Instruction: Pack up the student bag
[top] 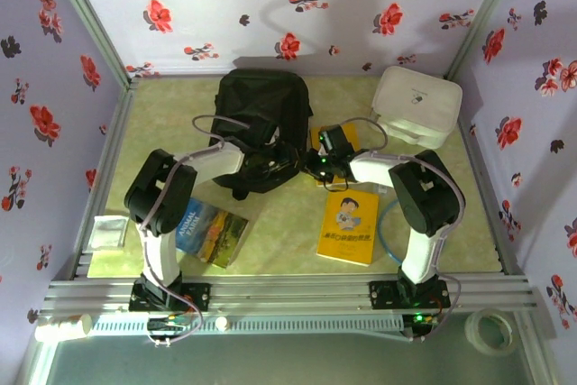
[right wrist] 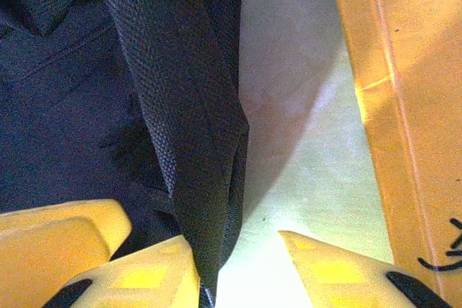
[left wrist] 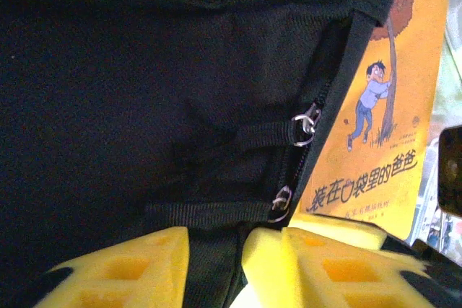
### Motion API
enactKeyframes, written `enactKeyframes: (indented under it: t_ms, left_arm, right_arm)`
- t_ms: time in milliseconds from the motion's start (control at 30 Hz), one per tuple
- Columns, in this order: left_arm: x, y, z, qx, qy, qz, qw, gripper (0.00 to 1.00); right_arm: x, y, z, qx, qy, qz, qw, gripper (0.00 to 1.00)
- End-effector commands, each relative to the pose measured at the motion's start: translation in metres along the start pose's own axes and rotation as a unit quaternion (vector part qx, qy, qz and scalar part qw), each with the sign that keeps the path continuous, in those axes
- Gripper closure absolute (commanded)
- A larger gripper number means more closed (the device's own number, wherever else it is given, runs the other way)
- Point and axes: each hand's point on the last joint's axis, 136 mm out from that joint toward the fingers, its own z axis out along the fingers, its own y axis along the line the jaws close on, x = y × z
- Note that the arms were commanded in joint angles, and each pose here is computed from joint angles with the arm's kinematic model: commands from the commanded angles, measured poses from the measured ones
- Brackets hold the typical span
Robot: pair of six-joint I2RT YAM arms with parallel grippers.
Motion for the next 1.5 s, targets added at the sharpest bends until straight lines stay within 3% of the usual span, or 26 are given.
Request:
enactKeyframes:
  t_ms: [0, 267, 467, 667, 833, 1067, 1233, 1467]
  left_arm:
    - [-0.003, 0.0, 0.011, -0.003, -0.001, -0.02, 1.0, 0.67]
    - [-0.018, 0.021, -0.004, -0.065, -0.056, -0.013, 0.996, 0.67]
    - [-0.016, 0.029, -0.001, -0.085, -0.044, -0.017, 0.995, 0.54]
    - [-0.011, 0.03, 0.006, -0.081, -0.031, -0.029, 0.996, 0.51]
    - [-0.006, 0.024, 0.015, -0.061, -0.009, -0.033, 0.998, 0.56]
    - [-0.002, 0.011, 0.025, -0.016, 0.009, -0.044, 0.999, 0.66]
    - [-0.006, -0.001, 0.027, 0.019, 0.011, -0.052, 0.998, 0.7]
    - [-0.01, -0.021, 0.025, 0.067, 0.015, -0.05, 0.996, 0.7]
  right_arm:
    - [0.019, -0.045, 0.011, 0.063, 0.023, 0.038, 0.997, 0.7]
    - [0.018, -0.048, 0.012, 0.065, 0.018, 0.043, 0.997, 0.72]
    - [0.017, -0.048, 0.012, 0.064, 0.016, 0.046, 0.997, 0.72]
    - [0.016, -0.045, 0.011, 0.053, 0.013, 0.05, 0.997, 0.72]
    - [0.01, -0.035, 0.01, 0.016, 0.004, 0.06, 0.998, 0.72]
    - [-0.026, 0.02, -0.018, -0.11, -0.028, 0.042, 0.993, 0.68]
    - [-0.044, 0.025, -0.04, -0.105, -0.056, 0.022, 0.993, 0.59]
    - [-0.058, 0.011, -0.044, -0.073, -0.072, 0.027, 0.994, 0.6]
